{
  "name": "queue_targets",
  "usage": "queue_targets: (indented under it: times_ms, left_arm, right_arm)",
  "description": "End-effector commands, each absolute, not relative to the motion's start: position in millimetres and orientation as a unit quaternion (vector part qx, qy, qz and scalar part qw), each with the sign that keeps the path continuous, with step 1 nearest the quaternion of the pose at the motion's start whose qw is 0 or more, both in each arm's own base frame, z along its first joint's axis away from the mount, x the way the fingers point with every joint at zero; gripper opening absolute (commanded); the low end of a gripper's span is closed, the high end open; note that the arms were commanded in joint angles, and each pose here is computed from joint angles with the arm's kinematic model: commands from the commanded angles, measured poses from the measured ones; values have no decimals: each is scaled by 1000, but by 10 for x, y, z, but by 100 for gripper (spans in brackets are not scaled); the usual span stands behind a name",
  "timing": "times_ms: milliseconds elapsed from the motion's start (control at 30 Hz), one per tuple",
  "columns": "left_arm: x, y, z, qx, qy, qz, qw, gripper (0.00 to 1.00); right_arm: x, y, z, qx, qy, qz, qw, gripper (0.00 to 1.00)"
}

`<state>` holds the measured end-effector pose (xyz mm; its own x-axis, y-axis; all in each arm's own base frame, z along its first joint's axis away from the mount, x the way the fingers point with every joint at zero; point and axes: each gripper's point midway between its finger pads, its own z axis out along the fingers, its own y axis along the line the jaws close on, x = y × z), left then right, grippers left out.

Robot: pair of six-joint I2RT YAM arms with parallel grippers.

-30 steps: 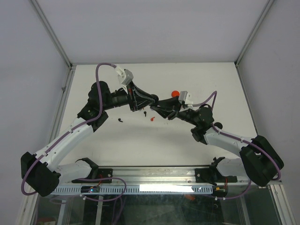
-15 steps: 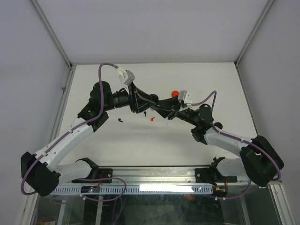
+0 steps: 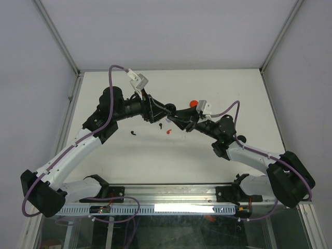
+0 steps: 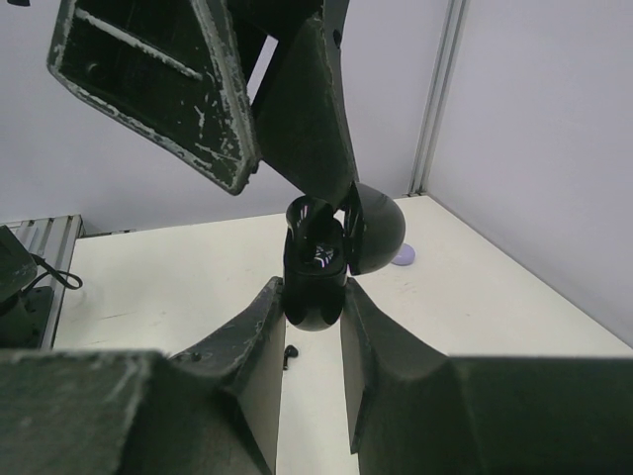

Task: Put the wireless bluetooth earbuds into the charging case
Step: Place the earbud in the charging case.

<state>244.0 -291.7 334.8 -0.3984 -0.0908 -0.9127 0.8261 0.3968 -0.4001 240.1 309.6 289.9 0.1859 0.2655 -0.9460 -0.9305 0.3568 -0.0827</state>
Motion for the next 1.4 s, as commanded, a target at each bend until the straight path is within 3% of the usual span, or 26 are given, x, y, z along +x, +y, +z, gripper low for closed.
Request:
queue_targets:
  times_ms: [0, 767, 1367]
  left_arm:
    - [2493, -2864, 3657, 244, 679, -473, 506, 57]
    - [2273, -2945, 3575, 260, 702, -496, 439, 49]
    - [2268, -2979, 3606, 262, 703, -490, 444, 49]
  right_arm:
    - [2331, 3088, 3190, -360, 424, 440, 705, 0]
    - [2350, 3086, 3162, -358, 431, 436, 705, 0]
    - [2337, 3082, 3166, -357, 431, 438, 704, 0]
